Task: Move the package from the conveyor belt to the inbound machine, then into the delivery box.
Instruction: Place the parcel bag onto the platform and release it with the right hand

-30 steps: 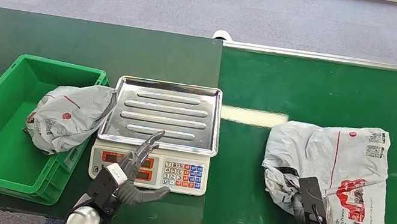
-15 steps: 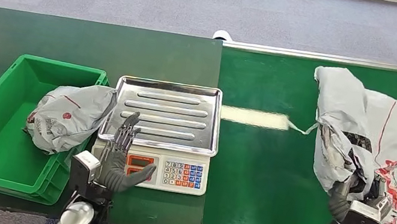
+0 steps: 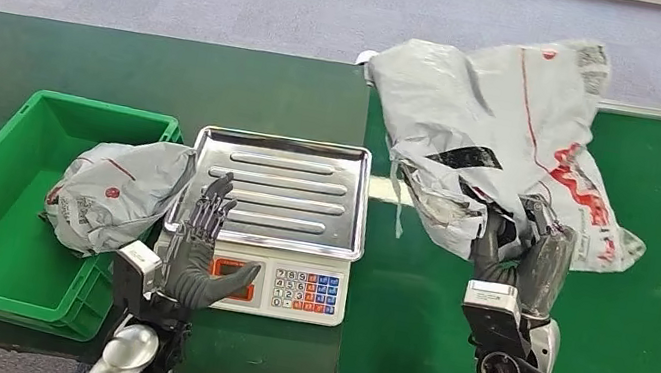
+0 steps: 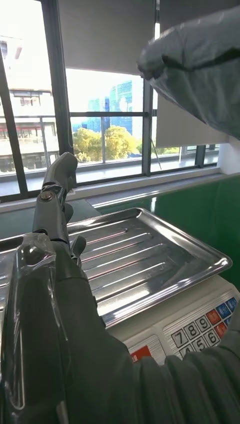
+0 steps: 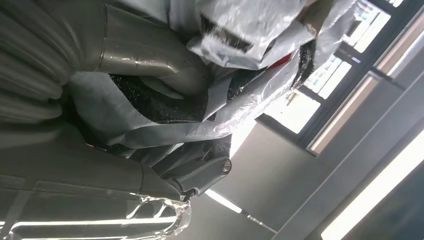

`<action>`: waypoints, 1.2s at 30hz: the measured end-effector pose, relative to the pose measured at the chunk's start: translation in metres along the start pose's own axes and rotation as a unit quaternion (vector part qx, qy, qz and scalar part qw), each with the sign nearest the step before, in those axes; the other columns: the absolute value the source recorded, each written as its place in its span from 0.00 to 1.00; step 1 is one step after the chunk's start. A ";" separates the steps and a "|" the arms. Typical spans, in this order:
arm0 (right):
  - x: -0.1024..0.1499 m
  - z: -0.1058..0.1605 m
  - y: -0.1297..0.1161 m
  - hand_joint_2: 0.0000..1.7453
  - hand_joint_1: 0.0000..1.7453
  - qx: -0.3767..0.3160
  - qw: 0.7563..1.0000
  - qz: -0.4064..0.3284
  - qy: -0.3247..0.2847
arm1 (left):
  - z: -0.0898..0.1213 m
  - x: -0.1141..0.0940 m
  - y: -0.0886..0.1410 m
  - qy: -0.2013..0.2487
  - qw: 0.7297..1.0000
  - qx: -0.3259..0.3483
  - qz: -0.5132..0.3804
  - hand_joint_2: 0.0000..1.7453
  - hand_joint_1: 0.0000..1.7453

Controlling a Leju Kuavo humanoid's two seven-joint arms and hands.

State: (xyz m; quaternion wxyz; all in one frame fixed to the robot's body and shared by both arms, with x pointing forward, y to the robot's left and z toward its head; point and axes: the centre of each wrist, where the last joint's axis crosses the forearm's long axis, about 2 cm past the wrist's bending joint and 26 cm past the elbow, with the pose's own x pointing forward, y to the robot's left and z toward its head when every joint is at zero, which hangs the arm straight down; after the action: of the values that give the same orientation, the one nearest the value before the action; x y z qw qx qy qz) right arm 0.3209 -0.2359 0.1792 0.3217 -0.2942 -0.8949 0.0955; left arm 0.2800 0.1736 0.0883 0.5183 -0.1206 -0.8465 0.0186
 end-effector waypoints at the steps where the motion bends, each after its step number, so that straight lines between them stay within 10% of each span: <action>1: 0.001 -0.002 0.002 1.00 1.00 0.004 1.000 -0.002 -0.005 | 0.000 0.000 0.000 -0.001 1.000 0.000 0.000 1.00 0.00; 10: 0.000 -0.017 0.040 1.00 1.00 0.204 0.976 0.050 -0.062 | -0.001 0.000 0.001 -0.007 1.000 -0.002 0.001 1.00 0.00; 21: -0.011 -0.033 0.114 1.00 1.00 0.577 0.800 0.126 -0.110 | 0.001 -0.001 0.004 -0.003 1.000 -0.008 -0.002 1.00 0.00; 26: -0.014 -0.042 0.119 1.00 1.00 0.617 0.759 0.170 -0.117 | 0.002 -0.001 0.005 0.004 1.000 -0.011 -0.005 1.00 0.00; 36: -0.016 -0.036 0.119 1.00 1.00 0.602 0.763 0.164 -0.166 | 0.003 -0.001 0.002 0.007 1.000 -0.016 -0.003 1.00 0.00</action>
State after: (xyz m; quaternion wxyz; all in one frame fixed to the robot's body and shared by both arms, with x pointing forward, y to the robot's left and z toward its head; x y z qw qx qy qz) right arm 0.4091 -0.1498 0.1561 0.2584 -0.1619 -0.6307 0.7136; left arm 0.2783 0.1757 0.0855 0.5223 -0.1263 -0.8434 0.0025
